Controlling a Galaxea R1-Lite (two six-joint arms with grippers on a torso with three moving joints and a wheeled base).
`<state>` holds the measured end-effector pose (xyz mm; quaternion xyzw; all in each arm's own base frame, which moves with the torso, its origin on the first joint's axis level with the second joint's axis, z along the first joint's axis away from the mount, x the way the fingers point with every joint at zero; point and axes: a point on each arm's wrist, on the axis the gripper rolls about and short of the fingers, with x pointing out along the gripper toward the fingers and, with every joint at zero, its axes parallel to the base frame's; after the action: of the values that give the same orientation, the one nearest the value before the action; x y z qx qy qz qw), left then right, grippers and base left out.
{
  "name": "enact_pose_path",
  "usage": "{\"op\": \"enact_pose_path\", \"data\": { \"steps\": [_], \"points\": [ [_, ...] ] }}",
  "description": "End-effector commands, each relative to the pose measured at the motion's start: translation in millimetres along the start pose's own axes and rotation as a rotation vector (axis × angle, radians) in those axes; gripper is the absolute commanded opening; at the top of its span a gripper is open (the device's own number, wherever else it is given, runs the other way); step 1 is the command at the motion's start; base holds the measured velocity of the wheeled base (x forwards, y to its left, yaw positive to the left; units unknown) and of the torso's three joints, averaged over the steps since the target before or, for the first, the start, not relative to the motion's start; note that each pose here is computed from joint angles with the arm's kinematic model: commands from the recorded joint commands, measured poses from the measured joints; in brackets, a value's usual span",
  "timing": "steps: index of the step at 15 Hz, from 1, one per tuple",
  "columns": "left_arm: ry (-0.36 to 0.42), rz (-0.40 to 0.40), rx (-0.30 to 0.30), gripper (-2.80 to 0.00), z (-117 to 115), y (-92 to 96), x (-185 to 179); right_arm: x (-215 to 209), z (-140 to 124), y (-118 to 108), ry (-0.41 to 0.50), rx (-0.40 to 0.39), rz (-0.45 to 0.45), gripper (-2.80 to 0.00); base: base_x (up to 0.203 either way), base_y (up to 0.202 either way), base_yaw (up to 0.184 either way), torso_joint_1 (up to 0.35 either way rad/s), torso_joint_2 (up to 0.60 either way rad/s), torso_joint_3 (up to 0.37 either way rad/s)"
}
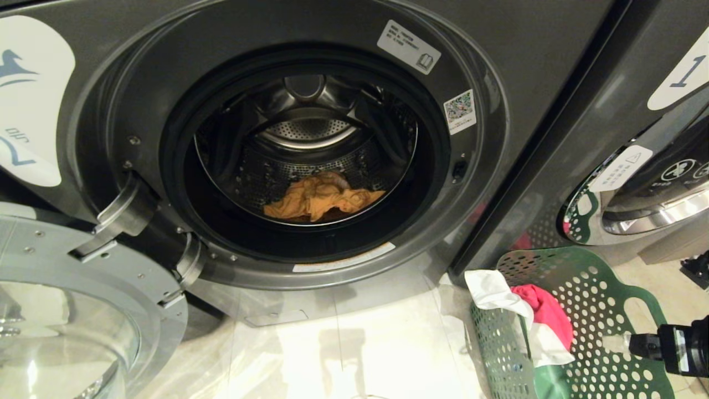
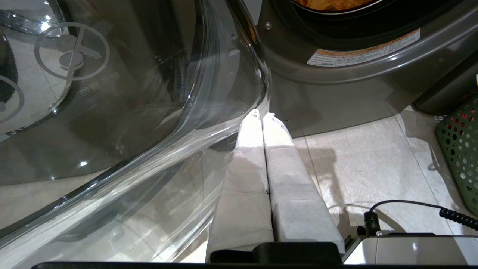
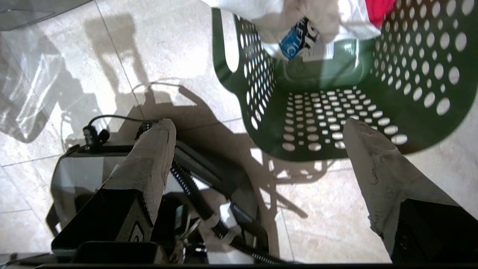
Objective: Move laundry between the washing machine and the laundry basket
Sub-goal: Pick a cloth and place it into the basket
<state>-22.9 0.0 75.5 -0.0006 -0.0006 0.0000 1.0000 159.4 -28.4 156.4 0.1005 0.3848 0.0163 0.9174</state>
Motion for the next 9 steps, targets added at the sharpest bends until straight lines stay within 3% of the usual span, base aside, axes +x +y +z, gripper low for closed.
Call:
{"op": "enact_pose_path", "data": {
  "steps": [1,6,9],
  "points": [
    [0.001,0.000,0.000,-2.80,0.0,0.0,0.1,22.3,-1.0,-3.7,0.013,-0.005,0.005,0.00,0.000,0.000,0.000,0.000,0.00,0.000],
    [0.001,0.000,0.000,-2.80,0.0,0.0,0.1,107.8,11.5,-22.9,-0.035,-0.020,-0.022,0.00,0.000,0.000,0.000,0.000,0.00,0.000],
    [0.001,0.000,0.000,-2.80,0.0,0.0,0.1,140.7,28.4,-15.1,-0.081,-0.039,0.033,0.00,0.000,0.000,0.000,0.000,0.00,0.000]
  ]
}}
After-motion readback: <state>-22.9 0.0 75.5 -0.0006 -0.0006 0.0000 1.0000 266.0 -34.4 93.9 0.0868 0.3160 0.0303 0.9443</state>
